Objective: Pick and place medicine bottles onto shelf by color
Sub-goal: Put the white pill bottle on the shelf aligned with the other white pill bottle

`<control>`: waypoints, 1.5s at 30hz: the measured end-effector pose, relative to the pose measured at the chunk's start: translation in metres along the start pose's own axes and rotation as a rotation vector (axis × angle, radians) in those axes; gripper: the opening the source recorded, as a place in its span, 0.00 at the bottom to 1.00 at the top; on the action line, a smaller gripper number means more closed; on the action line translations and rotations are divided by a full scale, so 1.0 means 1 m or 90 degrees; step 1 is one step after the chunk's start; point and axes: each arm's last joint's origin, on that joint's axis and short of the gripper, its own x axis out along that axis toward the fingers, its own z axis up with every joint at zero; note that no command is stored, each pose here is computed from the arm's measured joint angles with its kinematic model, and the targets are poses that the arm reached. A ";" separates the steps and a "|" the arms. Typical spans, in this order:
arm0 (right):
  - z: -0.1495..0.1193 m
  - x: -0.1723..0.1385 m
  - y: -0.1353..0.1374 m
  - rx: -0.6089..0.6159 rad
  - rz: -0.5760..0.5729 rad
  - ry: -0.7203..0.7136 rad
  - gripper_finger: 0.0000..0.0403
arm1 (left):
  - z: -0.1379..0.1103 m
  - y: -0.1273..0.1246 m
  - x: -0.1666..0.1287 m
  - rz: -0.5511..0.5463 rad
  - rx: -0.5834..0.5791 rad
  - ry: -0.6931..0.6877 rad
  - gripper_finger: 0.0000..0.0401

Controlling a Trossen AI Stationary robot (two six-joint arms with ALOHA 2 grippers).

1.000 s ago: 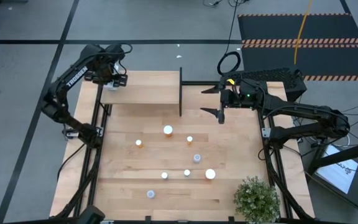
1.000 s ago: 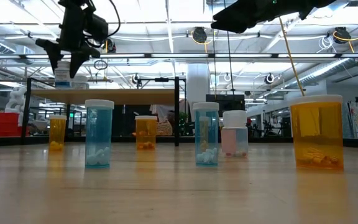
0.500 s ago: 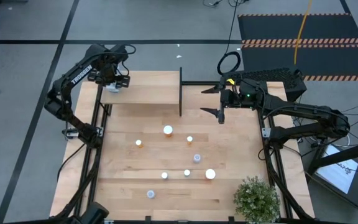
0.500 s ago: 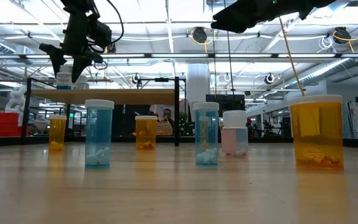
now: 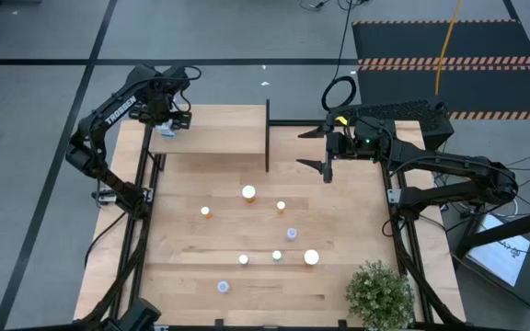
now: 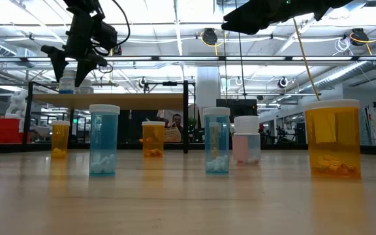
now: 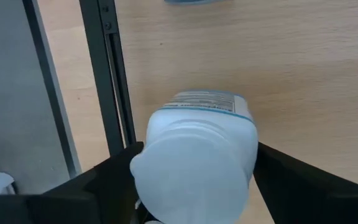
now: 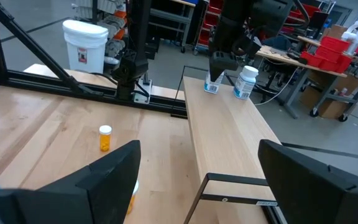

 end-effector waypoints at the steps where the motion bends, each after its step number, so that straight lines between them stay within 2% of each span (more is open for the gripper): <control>1: 0.000 0.000 0.000 0.000 0.000 0.000 0.80 | 0.000 0.000 0.000 0.000 0.005 -0.001 0.72; 11: 0.000 0.000 0.000 0.000 0.000 0.000 0.80 | 0.001 0.000 0.000 0.013 0.006 -0.012 0.67; 24: 0.000 0.000 0.000 0.000 0.000 0.000 0.80 | 0.003 0.001 -0.002 0.012 0.013 -0.042 0.67; 40: 0.000 0.000 0.000 0.000 0.000 0.000 0.80 | 0.000 0.003 -0.007 0.002 -0.020 -0.060 0.67; 45: 0.000 0.000 0.000 0.000 0.002 -0.001 0.80 | 0.000 0.002 -0.007 0.005 -0.001 -0.064 0.67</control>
